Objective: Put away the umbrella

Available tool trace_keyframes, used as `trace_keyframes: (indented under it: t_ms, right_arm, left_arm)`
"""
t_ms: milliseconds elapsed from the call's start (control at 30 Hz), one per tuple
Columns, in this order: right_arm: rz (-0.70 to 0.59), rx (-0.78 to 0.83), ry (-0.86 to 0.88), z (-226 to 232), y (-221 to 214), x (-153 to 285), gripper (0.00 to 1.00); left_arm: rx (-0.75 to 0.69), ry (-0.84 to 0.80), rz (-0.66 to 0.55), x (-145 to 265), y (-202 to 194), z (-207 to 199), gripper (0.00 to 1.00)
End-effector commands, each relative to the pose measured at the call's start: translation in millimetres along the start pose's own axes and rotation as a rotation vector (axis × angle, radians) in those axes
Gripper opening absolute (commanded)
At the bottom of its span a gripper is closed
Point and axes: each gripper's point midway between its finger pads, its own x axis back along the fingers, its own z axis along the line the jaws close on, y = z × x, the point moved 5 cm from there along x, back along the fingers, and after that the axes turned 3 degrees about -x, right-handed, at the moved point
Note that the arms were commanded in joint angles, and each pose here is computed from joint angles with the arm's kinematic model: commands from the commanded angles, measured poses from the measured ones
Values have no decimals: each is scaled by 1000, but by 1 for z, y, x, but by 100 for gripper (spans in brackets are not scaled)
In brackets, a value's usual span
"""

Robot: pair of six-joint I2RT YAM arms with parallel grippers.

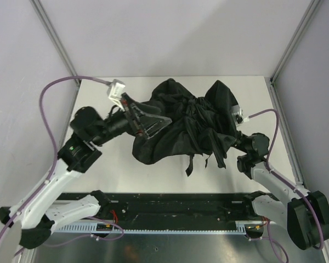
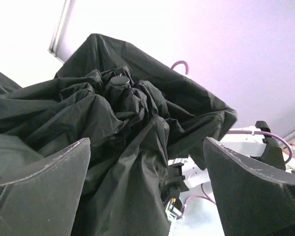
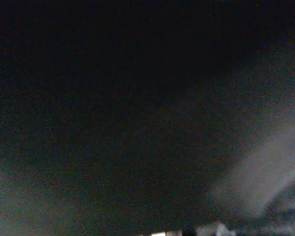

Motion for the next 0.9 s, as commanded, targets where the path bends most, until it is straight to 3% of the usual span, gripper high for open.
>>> trace_keyframes:
  t_ms: [0,100,200,300,467,600,867]
  right_arm:
    - [-87,119,57,15,25,-11,0]
    - [-80,126,33,16,23,-16,0]
    - [-113,104,-195,-3,27,-19,0]
    - [-151,121,-442,-19,30,-14,0]
    - [-166,177,-703,-37,30,-1,0]
    - [-177,201,-796,-41,29,0,0]
    - [-168,221,-695,-18,26,-23,0]
  left_arm:
    - [78,29,-5,-34,-6,4,100]
    - [106,24,5,-54,-10,5,99]
    - [85,20,4,-63,-10,3,99]
    - [29,98,-60,-47,-8,9,99]
    - [-54,134,-154,-5,1,7,99]
    - [-48,22,-106,-2,-4,-10,82]
    - [50,-195,103,-59,-32,-21,41]
